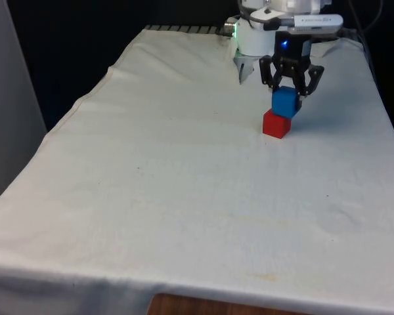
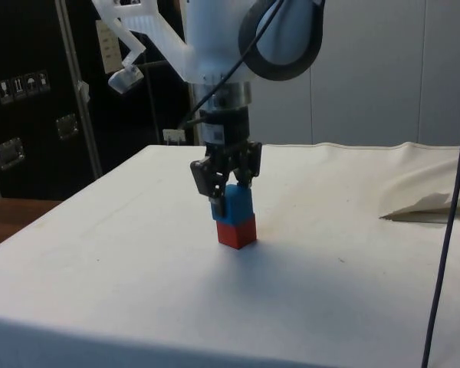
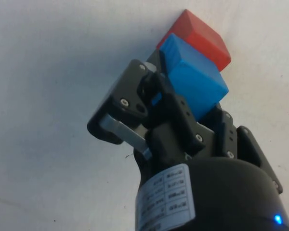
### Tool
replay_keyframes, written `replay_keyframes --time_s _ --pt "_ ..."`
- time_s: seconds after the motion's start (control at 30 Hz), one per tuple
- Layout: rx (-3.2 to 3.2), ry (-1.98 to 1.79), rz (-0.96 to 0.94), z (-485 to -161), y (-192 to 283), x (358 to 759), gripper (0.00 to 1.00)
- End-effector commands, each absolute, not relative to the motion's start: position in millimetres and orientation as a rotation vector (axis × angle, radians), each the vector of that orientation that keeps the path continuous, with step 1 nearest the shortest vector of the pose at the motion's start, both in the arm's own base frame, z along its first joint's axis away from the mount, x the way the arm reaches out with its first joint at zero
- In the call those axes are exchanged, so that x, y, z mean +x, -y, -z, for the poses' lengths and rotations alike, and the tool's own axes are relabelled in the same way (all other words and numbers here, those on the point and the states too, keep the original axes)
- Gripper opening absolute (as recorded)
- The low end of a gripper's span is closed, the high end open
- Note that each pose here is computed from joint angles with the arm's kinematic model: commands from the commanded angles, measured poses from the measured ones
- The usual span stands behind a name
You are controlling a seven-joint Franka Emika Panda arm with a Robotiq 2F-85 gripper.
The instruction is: Stack the two cubes.
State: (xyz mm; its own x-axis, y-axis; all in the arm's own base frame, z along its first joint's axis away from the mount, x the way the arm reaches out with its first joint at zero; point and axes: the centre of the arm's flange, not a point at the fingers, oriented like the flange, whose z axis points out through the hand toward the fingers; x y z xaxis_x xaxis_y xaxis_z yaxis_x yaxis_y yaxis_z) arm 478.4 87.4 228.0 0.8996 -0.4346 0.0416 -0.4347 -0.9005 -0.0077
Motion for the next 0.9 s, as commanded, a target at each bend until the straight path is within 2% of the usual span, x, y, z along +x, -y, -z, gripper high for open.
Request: replay_keyframes --time_s 0.0,0.37,0.4,0.47,0.5,0.63,0.67,0.73,0.77,0.87 --pt "3.055 0.708 -0.082 -228 -87 479 0.02" --pt "3.035 0.760 -0.063 -224 -77 480 0.02" --pt "3.034 0.763 -0.065 -224 -76 481 0.04" --pt "3.031 0.769 -0.062 -224 -75 481 0.18" --pt "3.030 0.772 -0.061 -223 -75 481 0.37" --pt "3.036 0.769 -0.055 -224 -75 480 0.76" --pt "3.028 0.779 -0.061 -224 -74 481 0.76" --pt "3.027 0.779 -0.058 -223 -74 481 0.95" --pt "3.027 0.779 -0.058 -223 -74 481 1.00" --pt "3.027 0.782 -0.060 -223 -73 482 1.00"
